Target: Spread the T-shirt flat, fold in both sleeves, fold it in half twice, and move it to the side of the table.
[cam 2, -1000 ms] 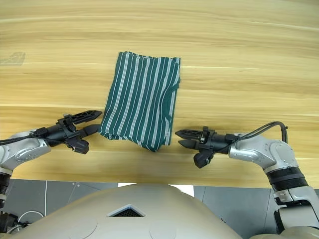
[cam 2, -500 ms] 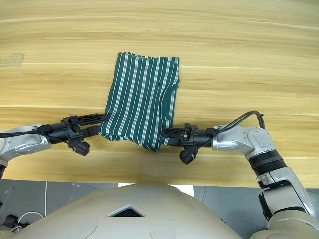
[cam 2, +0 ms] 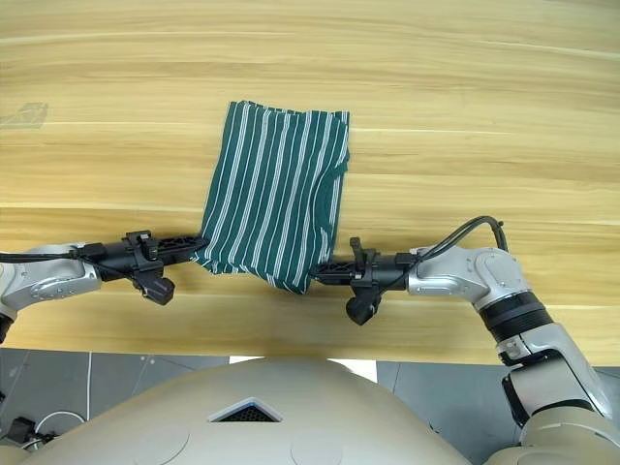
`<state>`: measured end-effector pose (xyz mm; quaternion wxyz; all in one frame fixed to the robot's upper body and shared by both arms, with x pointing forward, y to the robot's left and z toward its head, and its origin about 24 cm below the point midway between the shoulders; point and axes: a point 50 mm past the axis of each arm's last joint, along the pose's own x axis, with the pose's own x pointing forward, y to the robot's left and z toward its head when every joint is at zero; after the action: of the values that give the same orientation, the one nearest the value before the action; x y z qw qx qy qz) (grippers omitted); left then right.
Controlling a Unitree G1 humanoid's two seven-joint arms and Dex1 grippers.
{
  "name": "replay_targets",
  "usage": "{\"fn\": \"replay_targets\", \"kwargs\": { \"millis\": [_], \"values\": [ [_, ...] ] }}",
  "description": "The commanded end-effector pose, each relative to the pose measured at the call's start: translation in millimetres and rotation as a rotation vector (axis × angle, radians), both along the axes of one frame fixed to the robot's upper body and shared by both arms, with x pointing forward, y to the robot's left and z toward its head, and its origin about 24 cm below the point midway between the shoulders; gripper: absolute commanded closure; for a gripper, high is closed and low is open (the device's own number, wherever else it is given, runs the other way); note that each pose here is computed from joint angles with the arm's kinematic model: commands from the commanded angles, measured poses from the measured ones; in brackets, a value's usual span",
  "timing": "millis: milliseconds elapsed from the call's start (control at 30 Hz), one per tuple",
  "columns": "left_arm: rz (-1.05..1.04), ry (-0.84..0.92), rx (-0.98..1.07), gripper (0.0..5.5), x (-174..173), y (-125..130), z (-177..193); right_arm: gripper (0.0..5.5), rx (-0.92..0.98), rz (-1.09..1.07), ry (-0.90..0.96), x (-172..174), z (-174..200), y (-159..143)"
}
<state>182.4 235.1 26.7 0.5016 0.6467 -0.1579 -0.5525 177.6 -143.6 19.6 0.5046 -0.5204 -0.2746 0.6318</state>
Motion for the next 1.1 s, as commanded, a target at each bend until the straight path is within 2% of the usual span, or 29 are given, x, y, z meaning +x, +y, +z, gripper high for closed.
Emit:
{"fn": "replay_targets", "kwargs": {
  "millis": [33, 100, 233, 367, 400, 533, 633, 700, 833, 1000, 1100],
  "values": [
    [-0.028, 0.092, 0.121, 5.19, -17, 8, -19, 5.47, -0.063, -0.002, 0.026, -4, -11, -2],
    [-0.031, 0.094, 0.124, 5.37, -16, 7, -19, 5.47, -0.056, -0.008, 0.035, -3, -11, -1],
    [-0.031, 0.096, 0.129, 5.38, -12, 6, -17, 5.47, -0.028, -0.044, 0.065, 1, -11, -2],
    [0.066, 0.129, 0.023, 5.41, 0, -4, 6, 5.48, 0.019, -0.121, 0.169, 7, -7, -3],
    [0.100, 0.167, 0.012, 5.42, 0, -5, 11, 5.48, 0.016, -0.153, 0.227, 7, -6, -5],
    [0.270, 0.497, -0.080, 5.42, -18, -13, 44, 5.48, -0.039, -0.304, 0.700, -2, 17, -24],
    [0.307, 0.620, -0.144, 5.42, -23, -14, 67, 5.49, -0.051, -0.299, 0.916, -10, 41, -37],
    [0.304, 0.707, -0.160, 5.42, -31, -18, 77, 5.49, -0.021, -0.283, 0.996, -11, 55, -40],
    [0.265, 0.790, -0.137, 5.42, -51, -26, 87, 5.49, 0.096, -0.260, 1.114, -14, 78, -45],
    [0.260, 0.920, -0.151, 5.42, -80, -32, 81, 5.49, 0.135, -0.267, 1.156, -24, 82, -50],
    [0.287, 0.905, -0.172, 5.42, -74, -30, 80, 5.49, 0.162, -0.289, 1.109, -18, 82, -45]
  ]
}}
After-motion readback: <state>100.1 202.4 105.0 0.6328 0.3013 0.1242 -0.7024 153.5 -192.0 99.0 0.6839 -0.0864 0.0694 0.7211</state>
